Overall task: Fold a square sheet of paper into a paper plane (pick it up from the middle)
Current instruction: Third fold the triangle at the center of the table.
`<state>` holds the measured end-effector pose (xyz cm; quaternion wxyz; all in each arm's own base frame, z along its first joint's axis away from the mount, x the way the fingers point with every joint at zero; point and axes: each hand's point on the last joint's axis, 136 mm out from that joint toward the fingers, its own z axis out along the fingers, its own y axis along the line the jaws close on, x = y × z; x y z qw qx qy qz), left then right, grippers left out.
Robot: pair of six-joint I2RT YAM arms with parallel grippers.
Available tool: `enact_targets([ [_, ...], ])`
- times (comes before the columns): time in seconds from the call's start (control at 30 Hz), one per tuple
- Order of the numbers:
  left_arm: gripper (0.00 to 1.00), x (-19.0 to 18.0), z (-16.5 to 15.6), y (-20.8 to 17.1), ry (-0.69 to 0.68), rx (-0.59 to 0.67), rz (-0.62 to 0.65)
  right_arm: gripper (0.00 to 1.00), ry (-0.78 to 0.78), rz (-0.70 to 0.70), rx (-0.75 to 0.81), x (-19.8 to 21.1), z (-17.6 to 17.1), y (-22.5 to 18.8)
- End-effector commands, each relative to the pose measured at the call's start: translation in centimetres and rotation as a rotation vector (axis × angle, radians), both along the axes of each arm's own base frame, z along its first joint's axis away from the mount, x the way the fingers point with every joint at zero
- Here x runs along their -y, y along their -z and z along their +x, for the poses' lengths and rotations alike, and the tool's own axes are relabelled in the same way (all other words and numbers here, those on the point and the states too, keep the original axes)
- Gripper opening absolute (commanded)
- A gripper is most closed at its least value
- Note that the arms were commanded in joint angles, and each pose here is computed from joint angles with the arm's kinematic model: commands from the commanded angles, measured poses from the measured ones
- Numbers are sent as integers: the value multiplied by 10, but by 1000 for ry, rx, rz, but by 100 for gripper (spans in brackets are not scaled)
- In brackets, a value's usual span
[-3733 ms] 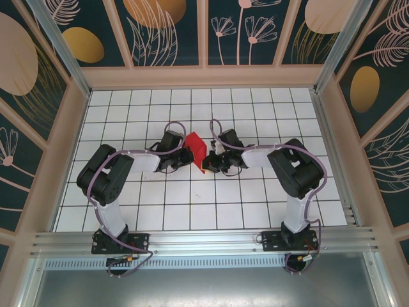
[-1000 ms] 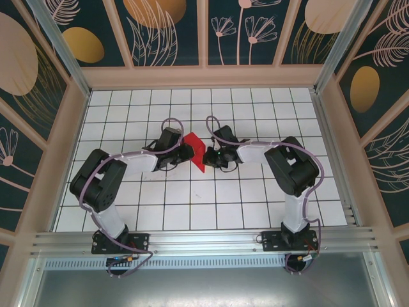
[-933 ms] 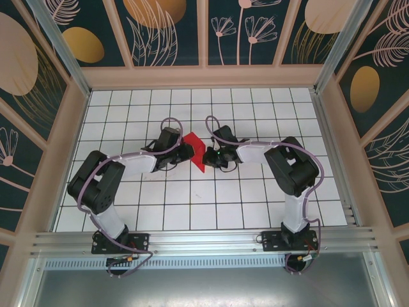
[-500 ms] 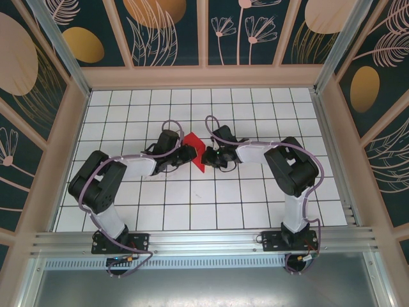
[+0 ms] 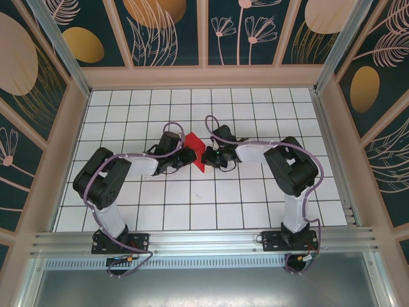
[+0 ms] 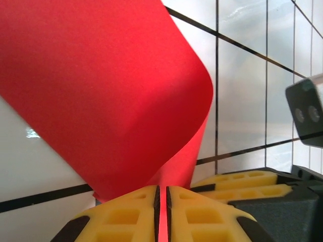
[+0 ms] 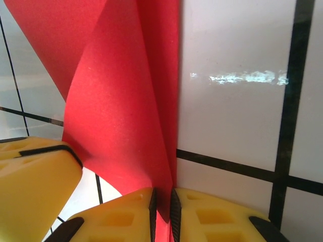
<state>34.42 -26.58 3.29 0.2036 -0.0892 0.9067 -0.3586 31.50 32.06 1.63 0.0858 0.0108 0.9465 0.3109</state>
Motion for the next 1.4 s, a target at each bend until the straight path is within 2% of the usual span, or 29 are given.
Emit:
enact_targets([
  [0.0, 14, -1, 4, 7, -10, -1, 35, 21, 25, -135, -57, 18, -11, 45],
  [0.47, 11, -12, 8, 24, -30, -26, 133, 21, -5, -64, -14, 7, -6, 25],
  [0.73, 9, -20, 5, 34, -30, -56, 196, 24, 2, 47, 120, 5, 12, -37],
  [0.87, 9, -22, 3, 40, -29, -70, 211, 25, -44, 115, 154, -2, 7, -58],
  [1.07, 8, -25, 1, 43, -37, -77, 234, 13, -129, 155, 97, -19, -9, -45],
  [1.37, 6, -28, 1, 47, -43, -85, 255, 7, -175, 121, -8, -18, -28, -7],
])
